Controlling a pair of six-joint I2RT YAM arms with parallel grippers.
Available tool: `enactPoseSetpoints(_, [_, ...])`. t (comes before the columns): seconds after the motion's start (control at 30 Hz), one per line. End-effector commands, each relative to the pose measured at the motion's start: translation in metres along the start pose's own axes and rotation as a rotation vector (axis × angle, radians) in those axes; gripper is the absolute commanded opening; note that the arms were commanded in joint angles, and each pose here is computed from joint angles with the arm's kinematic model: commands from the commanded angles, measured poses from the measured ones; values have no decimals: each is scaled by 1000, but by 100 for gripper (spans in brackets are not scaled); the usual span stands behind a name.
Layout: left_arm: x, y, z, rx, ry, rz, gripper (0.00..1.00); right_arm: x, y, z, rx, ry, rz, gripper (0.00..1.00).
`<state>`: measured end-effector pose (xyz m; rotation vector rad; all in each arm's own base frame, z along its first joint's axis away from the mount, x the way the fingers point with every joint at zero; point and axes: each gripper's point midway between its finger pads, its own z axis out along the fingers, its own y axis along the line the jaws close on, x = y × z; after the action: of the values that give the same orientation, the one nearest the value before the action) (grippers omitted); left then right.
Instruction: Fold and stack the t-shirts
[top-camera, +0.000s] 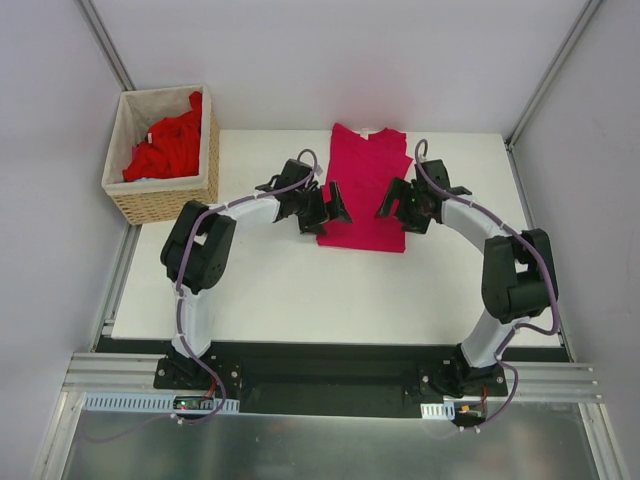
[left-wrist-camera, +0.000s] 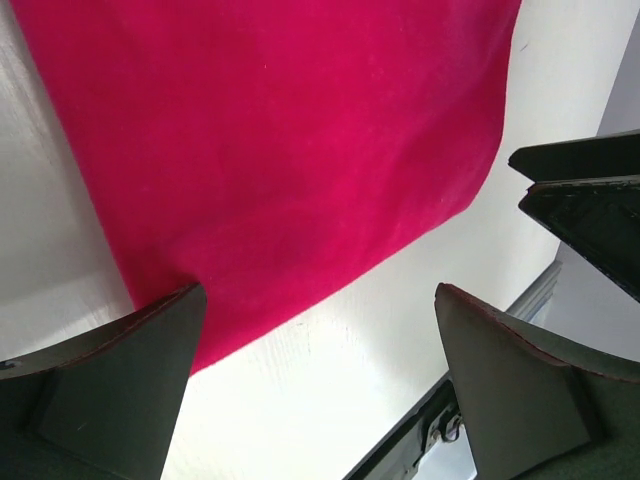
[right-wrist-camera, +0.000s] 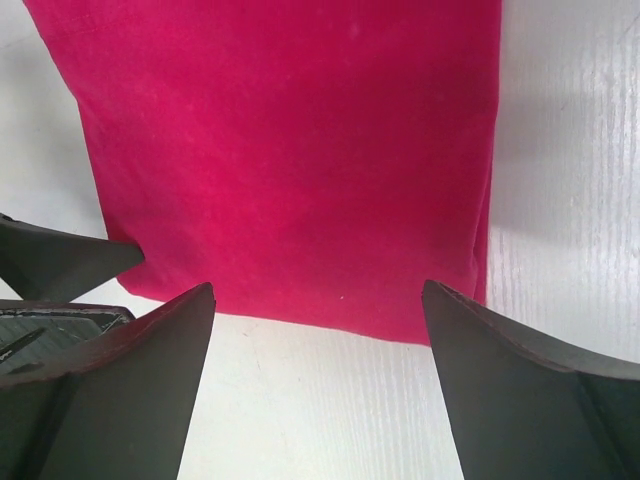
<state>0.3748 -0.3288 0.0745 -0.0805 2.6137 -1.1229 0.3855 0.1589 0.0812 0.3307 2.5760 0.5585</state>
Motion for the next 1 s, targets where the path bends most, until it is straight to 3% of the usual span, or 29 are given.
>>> enactPoseSetpoints(0.0, [-11,-3,8,29,-40,7,99,-8,3,8,-29,-18,-8,88])
enactPoseSetpoints(0.43, [16,28,18,20,-18,-33,99,37,-24,26,-8,50,39,88])
enactPoseSetpoints(0.97, [114,80,-21,-44,15,-105,99,125,-29,12,13,131,-19,87])
